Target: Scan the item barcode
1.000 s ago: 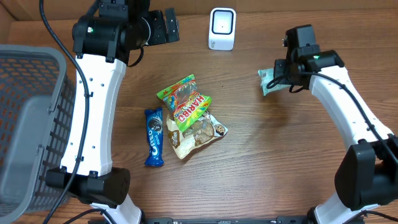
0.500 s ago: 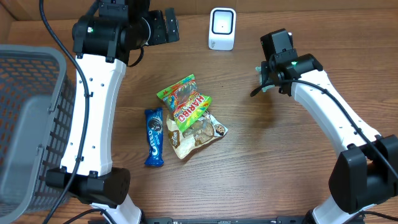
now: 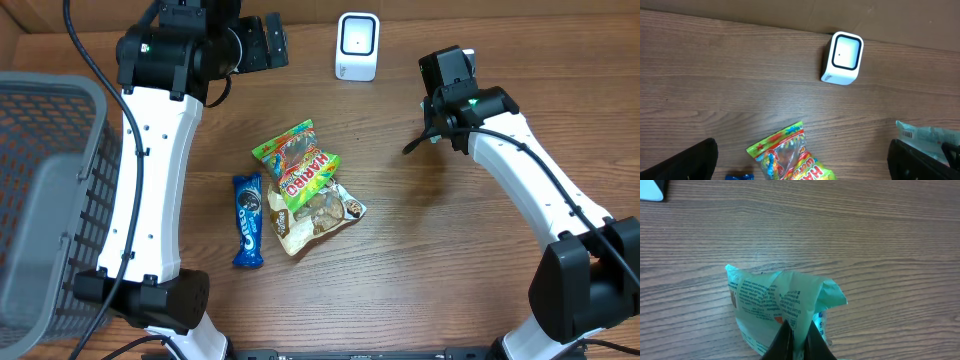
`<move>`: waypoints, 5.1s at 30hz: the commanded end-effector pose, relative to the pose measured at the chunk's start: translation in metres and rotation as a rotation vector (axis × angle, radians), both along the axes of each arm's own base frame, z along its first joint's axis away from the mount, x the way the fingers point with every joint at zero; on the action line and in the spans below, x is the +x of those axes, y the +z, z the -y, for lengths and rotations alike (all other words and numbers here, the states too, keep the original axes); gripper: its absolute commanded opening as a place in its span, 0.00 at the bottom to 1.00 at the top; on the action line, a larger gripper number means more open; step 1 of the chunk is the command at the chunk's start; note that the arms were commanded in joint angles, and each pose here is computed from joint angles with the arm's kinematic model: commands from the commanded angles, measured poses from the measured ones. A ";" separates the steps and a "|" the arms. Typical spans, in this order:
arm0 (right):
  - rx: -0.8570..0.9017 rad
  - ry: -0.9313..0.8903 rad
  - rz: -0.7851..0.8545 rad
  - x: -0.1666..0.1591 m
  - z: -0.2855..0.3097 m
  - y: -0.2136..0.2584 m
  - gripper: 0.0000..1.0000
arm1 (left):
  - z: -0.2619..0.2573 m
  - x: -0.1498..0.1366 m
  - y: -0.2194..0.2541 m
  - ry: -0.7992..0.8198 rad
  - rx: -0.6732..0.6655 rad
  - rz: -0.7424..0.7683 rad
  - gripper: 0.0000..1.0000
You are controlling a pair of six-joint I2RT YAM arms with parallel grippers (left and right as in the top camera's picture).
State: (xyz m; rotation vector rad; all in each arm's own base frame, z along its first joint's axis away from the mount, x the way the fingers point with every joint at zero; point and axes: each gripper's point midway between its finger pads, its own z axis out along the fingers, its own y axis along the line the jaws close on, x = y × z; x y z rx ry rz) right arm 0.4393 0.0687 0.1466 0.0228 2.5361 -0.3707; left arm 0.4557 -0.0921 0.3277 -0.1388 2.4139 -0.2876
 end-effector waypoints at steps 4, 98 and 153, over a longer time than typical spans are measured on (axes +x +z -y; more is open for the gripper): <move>0.004 -0.019 0.081 0.008 0.004 0.030 0.04 | 0.001 -0.005 0.018 0.003 -0.018 0.042 1.00; -0.560 0.696 0.839 0.174 -0.116 0.079 0.04 | 0.001 -0.005 0.018 0.003 -0.018 0.042 1.00; 0.388 0.206 0.466 0.068 -0.025 0.126 0.04 | 0.001 -0.005 0.018 0.003 -0.018 0.042 1.00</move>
